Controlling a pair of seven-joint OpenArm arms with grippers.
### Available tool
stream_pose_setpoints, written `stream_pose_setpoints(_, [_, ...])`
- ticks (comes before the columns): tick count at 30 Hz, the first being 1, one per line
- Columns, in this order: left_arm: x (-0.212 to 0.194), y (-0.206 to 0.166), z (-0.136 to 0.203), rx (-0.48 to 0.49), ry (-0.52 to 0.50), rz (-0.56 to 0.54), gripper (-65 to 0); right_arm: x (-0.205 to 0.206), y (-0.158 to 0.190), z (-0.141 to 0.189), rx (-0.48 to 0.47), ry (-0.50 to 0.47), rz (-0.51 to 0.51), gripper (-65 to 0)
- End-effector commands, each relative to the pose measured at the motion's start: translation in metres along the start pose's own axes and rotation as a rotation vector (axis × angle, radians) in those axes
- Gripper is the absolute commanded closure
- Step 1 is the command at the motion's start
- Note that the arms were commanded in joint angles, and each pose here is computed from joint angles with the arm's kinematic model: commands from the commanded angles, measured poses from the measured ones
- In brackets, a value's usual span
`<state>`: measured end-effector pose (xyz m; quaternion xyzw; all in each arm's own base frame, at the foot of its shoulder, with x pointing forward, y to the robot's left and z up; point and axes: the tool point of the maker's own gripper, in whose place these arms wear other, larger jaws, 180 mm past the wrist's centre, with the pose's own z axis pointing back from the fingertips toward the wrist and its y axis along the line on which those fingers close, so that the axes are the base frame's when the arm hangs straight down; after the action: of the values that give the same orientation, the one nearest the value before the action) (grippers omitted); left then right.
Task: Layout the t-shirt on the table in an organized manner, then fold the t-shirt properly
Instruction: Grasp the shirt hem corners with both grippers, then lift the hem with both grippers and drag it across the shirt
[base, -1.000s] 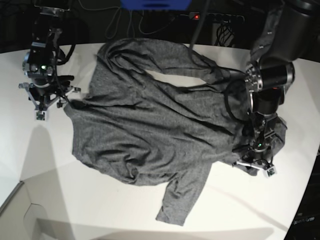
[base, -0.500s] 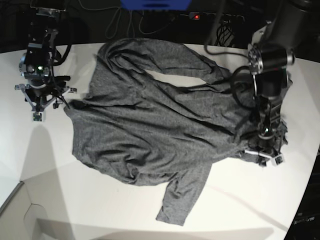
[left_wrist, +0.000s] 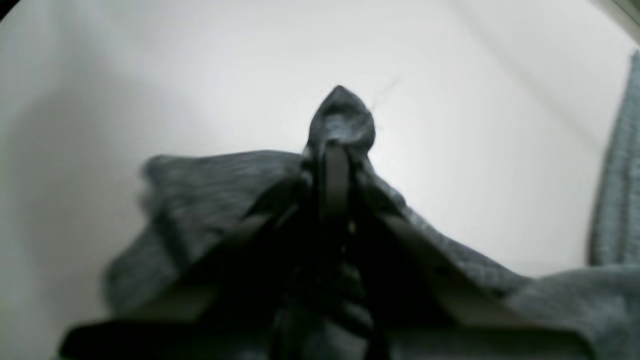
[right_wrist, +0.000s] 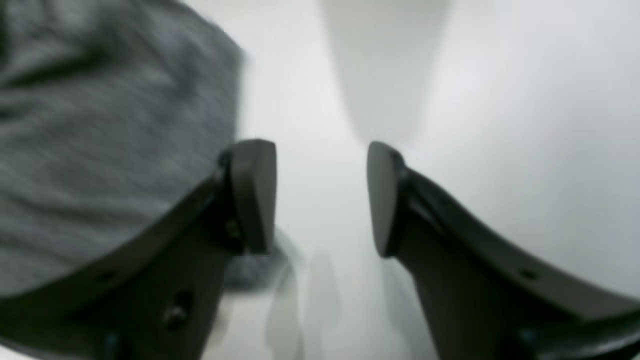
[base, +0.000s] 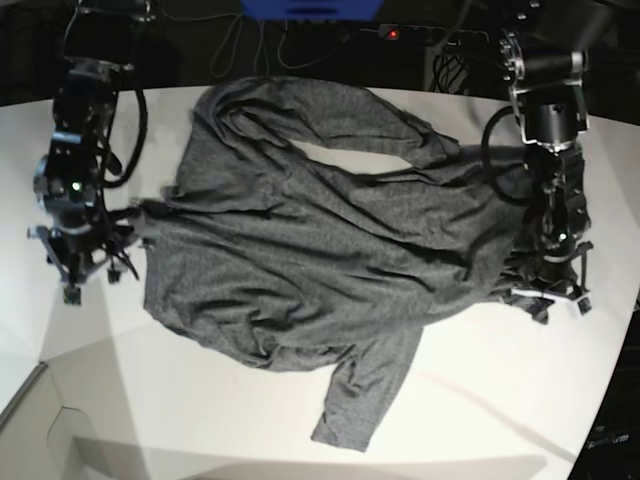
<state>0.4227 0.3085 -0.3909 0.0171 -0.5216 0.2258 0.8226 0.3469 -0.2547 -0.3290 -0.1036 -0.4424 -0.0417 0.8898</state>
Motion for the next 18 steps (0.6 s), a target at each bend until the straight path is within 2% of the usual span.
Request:
stream_pose_setpoints(1, [0.03, -0.007, -0.002, -0.018, -0.074, 0.005, -0.2, 0.02, -0.003, -0.005, -0.011, -0.048, -0.013, -35.5])
stream_pose_setpoints(7, [0.034, -0.002, -0.002, -0.012, -0.082, -0.003, -0.2, 0.027, 0.013, -0.051, 0.031, 0.028, -0.084, -48.5])
stream_pose_setpoints(14, [0.035, -0.003, -0.002, -0.014, -0.083, -0.003, -0.2, 0.029, 0.029, -0.104, 0.073, 0.031, -0.14, -49.1])
stream_pose_setpoints(18, [0.037, -0.004, -0.002, -0.014, -0.086, -0.006, -0.2, 0.02, 0.026, -0.119, 0.071, 0.042, -0.15, -49.0])
